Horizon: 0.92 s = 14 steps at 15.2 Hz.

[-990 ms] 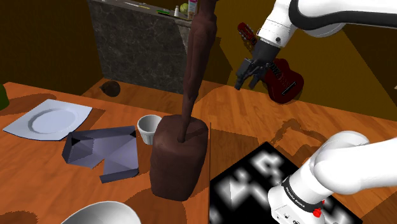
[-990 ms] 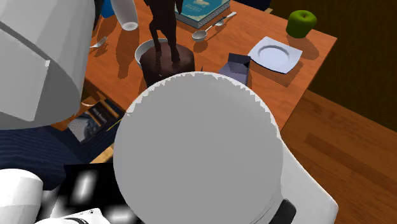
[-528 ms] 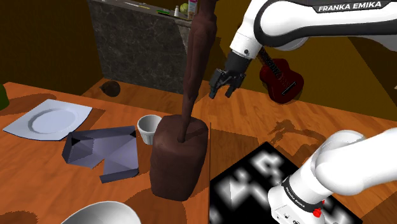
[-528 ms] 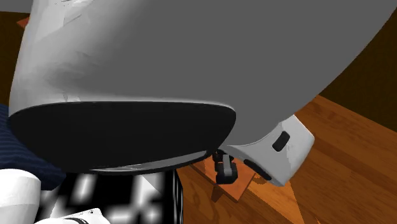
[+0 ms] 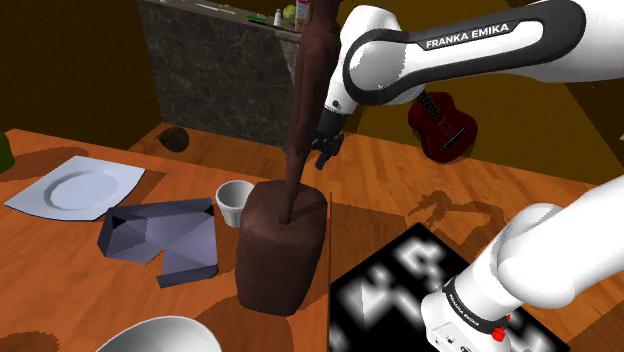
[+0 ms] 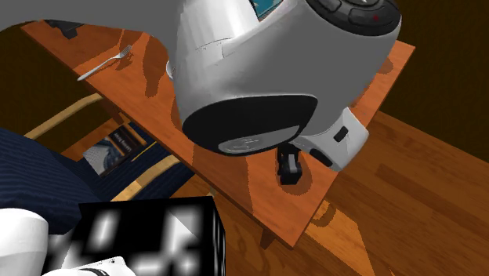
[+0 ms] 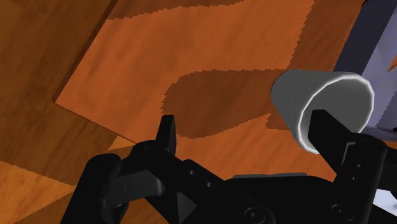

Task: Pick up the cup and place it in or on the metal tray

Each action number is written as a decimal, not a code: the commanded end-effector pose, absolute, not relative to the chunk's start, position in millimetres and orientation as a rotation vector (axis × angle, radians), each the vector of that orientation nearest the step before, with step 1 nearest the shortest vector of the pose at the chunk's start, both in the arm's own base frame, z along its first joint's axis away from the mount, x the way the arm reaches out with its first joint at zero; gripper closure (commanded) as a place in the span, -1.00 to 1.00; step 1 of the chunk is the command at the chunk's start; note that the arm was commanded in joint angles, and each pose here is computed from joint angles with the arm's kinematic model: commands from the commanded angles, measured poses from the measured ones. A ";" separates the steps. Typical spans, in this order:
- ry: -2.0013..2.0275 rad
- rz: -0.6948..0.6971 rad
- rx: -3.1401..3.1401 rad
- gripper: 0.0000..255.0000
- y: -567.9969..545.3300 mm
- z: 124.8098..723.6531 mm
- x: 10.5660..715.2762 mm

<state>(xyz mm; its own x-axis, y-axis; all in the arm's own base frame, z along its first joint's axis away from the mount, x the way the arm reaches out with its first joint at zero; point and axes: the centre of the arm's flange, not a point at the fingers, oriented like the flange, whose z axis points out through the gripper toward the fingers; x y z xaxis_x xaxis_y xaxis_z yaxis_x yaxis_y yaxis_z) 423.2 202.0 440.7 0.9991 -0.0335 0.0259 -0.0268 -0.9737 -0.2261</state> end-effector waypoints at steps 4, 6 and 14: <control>0.060 -0.043 -2.894 -1.00 249.0 408.3 453.4; 0.065 -0.042 -2.887 -1.00 268.2 395.4 464.7; 0.071 -0.041 -2.879 -1.00 296.1 355.8 478.1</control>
